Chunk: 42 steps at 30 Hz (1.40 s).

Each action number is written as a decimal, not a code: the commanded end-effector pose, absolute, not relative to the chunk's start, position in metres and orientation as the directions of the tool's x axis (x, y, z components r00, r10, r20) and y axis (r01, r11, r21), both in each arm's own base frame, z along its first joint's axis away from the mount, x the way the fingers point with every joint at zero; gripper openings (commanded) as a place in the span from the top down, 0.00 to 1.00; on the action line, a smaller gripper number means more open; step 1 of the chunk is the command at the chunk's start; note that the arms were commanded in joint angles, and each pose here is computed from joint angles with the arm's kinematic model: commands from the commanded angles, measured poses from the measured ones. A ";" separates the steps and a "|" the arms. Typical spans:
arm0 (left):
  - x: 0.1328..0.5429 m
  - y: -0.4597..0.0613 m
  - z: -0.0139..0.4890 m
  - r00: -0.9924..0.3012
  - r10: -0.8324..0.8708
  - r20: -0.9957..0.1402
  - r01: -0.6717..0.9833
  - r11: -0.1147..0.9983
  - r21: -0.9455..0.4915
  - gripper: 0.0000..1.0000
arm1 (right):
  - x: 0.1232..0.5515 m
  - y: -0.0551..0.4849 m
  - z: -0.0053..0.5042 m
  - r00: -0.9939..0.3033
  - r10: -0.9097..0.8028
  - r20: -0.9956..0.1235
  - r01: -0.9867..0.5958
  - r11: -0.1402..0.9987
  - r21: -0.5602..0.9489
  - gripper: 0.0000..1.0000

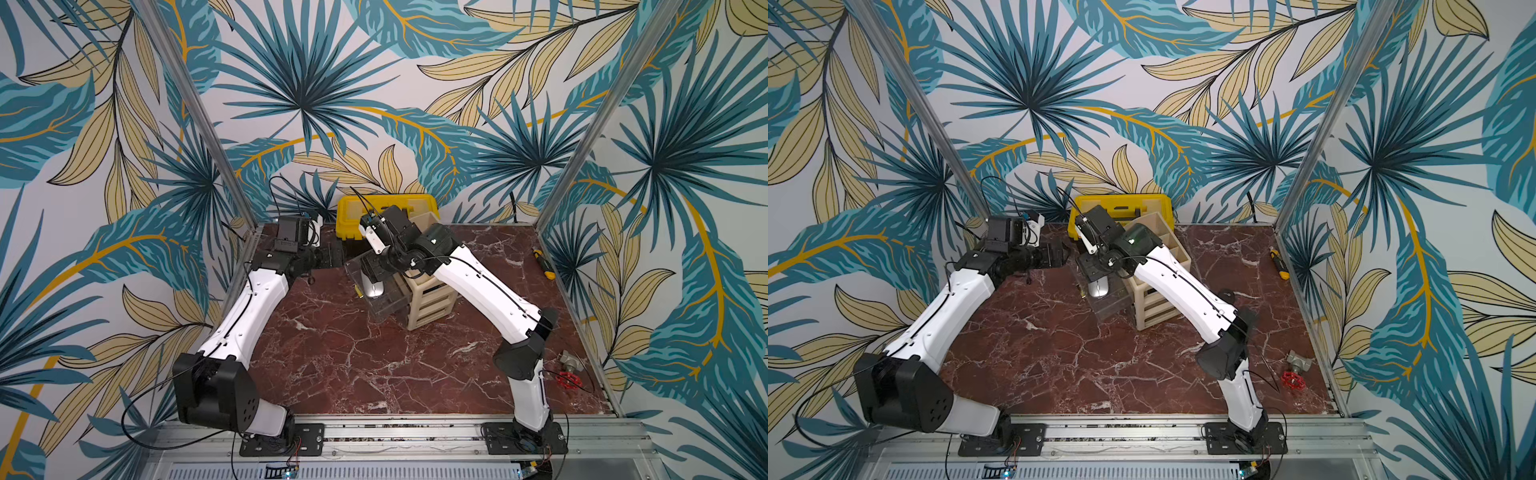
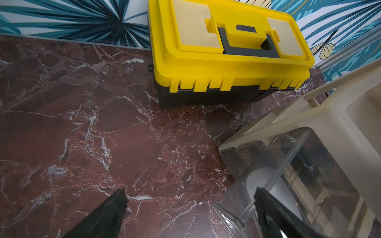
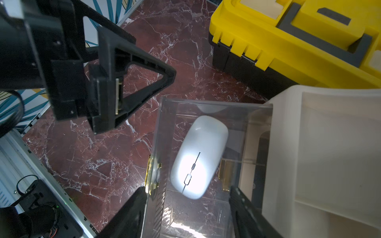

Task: Take the mice out of the drawer
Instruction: Pick up the mouse from the drawer.

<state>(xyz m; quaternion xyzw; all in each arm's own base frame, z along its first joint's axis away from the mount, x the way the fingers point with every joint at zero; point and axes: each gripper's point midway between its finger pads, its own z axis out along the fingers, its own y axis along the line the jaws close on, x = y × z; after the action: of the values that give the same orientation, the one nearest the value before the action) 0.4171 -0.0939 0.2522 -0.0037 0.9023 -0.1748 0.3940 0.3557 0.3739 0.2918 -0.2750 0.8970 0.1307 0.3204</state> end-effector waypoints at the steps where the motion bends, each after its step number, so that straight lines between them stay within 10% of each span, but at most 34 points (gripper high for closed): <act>1: 0.418 -0.097 0.256 -0.673 -0.166 -0.721 0.148 0.925 -0.351 0.00 | 0.363 0.383 0.266 -0.679 -0.395 -0.619 -0.547 0.835 0.067 0.34; 42: 0.432 -0.116 0.209 -0.735 -0.214 -0.644 0.148 0.876 -0.459 0.00 | 0.384 0.374 0.175 -0.815 -0.327 -0.478 -0.355 0.934 -0.032 0.28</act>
<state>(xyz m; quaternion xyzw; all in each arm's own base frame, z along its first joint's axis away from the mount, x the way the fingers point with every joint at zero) 0.4329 -0.1157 0.2154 -0.0165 0.8981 -0.2409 0.3676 0.3895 0.3792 0.1909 -0.1809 0.9449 0.0514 0.2680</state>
